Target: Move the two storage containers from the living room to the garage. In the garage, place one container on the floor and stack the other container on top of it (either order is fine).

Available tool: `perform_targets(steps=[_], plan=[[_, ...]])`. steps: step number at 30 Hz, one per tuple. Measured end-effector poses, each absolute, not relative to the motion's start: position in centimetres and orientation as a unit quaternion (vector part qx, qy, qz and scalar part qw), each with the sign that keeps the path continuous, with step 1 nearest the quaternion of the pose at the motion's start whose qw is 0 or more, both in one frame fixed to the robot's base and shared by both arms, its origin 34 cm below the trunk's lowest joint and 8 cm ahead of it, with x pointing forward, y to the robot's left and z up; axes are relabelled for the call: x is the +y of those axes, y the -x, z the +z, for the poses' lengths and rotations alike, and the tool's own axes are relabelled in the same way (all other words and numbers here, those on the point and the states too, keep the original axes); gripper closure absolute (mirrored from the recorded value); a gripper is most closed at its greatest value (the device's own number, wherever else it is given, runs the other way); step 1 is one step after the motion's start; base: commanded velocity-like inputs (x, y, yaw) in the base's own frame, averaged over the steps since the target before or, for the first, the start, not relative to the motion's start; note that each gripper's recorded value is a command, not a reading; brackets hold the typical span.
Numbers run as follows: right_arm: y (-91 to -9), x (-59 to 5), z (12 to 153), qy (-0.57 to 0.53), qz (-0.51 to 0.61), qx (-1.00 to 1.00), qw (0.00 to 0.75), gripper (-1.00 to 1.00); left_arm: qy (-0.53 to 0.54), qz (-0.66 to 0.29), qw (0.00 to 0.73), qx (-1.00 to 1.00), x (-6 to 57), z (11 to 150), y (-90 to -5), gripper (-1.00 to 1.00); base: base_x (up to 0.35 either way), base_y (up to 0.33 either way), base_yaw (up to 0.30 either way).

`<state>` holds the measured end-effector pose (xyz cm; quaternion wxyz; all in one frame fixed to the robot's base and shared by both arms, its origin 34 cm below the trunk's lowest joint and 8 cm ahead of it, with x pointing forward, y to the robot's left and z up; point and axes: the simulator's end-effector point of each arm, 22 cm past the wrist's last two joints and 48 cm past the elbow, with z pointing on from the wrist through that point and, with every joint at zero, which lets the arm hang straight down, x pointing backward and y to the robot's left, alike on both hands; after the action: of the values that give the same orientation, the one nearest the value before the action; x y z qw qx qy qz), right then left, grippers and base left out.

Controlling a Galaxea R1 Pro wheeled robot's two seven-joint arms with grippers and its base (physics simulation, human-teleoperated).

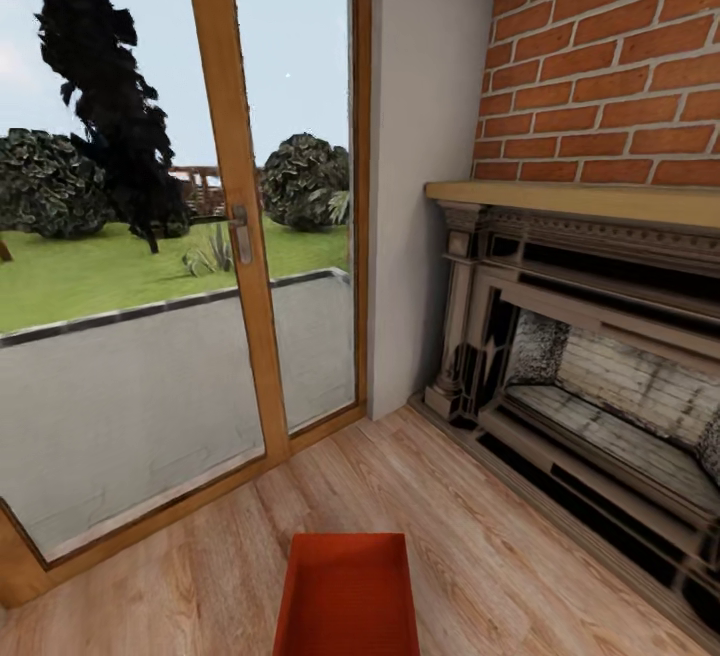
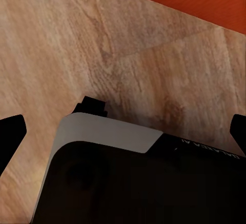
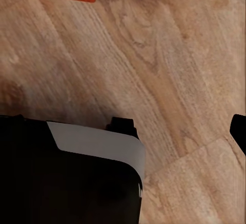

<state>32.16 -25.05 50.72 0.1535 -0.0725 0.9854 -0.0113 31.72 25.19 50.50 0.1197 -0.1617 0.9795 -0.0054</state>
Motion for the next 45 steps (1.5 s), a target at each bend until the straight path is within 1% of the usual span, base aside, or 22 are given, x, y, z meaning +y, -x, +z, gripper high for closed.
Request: perform_targets(steps=[10,19,29,37,45], plan=[[-32.11,-24.88,50.72,0.073,-0.010,0.985,0.153,-1.00,0.162,-0.005,0.120,0.980,25.19,50.51,-31.74,-1.00,0.000,0.000,0.019],[-32.15,-25.07,50.72,0.070,-0.011,0.986,0.153,-1.00,0.162,-0.005,0.120,0.980,25.19,50.51,-31.75,-1.00,0.000,0.000,0.163],[-32.18,-25.07,50.73,0.072,-0.011,0.985,0.154,-1.00,0.162,-0.005,0.120,0.980,25.18,50.51,-31.75,-1.00,0.000,0.001,0.011],[-32.16,-25.14,50.73,0.072,-0.012,0.985,0.153,-1.00,0.162,-0.005,0.120,0.979,25.17,50.51,-31.75,-1.00,0.000,0.109,0.001],[-32.18,-25.16,50.73,0.069,-0.012,0.986,0.154,-1.00,0.162,-0.005,0.120,0.979,25.19,50.51,-31.76,-1.00,0.000,0.012,0.000]])
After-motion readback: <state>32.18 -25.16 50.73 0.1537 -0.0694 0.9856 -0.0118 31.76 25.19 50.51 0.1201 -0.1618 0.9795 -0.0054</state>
